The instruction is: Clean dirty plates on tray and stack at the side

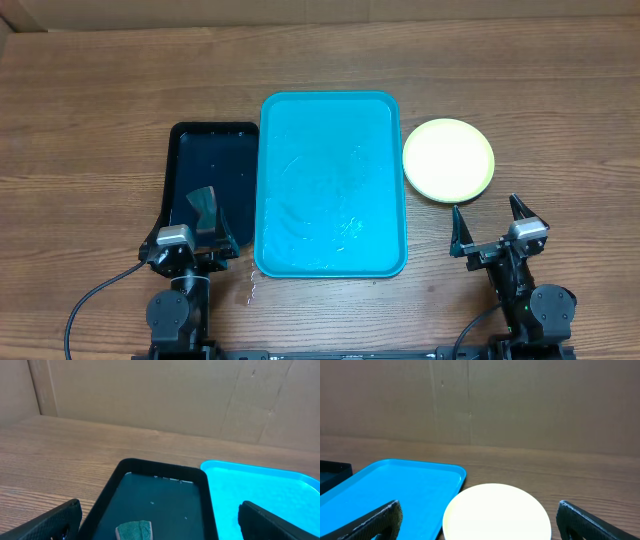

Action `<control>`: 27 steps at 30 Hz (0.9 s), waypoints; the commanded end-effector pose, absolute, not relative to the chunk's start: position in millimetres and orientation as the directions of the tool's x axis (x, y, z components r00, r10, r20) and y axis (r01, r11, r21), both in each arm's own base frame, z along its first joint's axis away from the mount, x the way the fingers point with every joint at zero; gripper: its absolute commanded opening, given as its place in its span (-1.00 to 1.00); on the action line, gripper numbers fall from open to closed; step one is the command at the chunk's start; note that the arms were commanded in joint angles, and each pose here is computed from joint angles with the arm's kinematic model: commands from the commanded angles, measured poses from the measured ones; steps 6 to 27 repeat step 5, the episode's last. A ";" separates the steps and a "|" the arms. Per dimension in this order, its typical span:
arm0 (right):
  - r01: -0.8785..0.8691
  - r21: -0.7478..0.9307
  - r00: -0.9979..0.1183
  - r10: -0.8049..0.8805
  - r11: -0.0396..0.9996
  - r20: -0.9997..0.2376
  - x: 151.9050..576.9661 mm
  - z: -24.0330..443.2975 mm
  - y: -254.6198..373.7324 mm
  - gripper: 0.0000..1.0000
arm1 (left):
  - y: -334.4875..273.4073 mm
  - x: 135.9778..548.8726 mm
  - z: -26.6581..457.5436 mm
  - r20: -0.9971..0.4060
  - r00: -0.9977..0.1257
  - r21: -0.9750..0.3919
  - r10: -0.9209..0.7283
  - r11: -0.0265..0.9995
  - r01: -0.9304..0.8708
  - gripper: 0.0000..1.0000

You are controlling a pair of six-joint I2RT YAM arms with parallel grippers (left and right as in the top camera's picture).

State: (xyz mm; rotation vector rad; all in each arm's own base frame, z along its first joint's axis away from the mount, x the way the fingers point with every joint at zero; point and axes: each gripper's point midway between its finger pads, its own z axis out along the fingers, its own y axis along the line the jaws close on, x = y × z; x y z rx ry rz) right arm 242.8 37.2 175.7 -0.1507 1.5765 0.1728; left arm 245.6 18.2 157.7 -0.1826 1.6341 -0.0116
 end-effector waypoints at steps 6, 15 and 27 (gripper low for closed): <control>-0.209 0.012 -0.011 0.009 0.978 -1.000 242.7 173.2 38.4 1.00 | 14.9 245.6 157.7 -0.993 -0.060 -0.098 -0.104 0.991 -0.093 1.00; -0.209 0.012 -0.011 0.009 0.978 -1.000 242.7 173.2 38.4 1.00 | 14.9 245.6 157.7 -0.993 -0.060 -0.098 -0.104 0.991 -0.093 1.00; -0.209 0.012 -0.011 0.009 0.978 -1.000 242.7 173.2 38.4 1.00 | 14.9 245.6 157.7 -0.993 -0.060 -0.098 -0.104 0.991 -0.093 1.00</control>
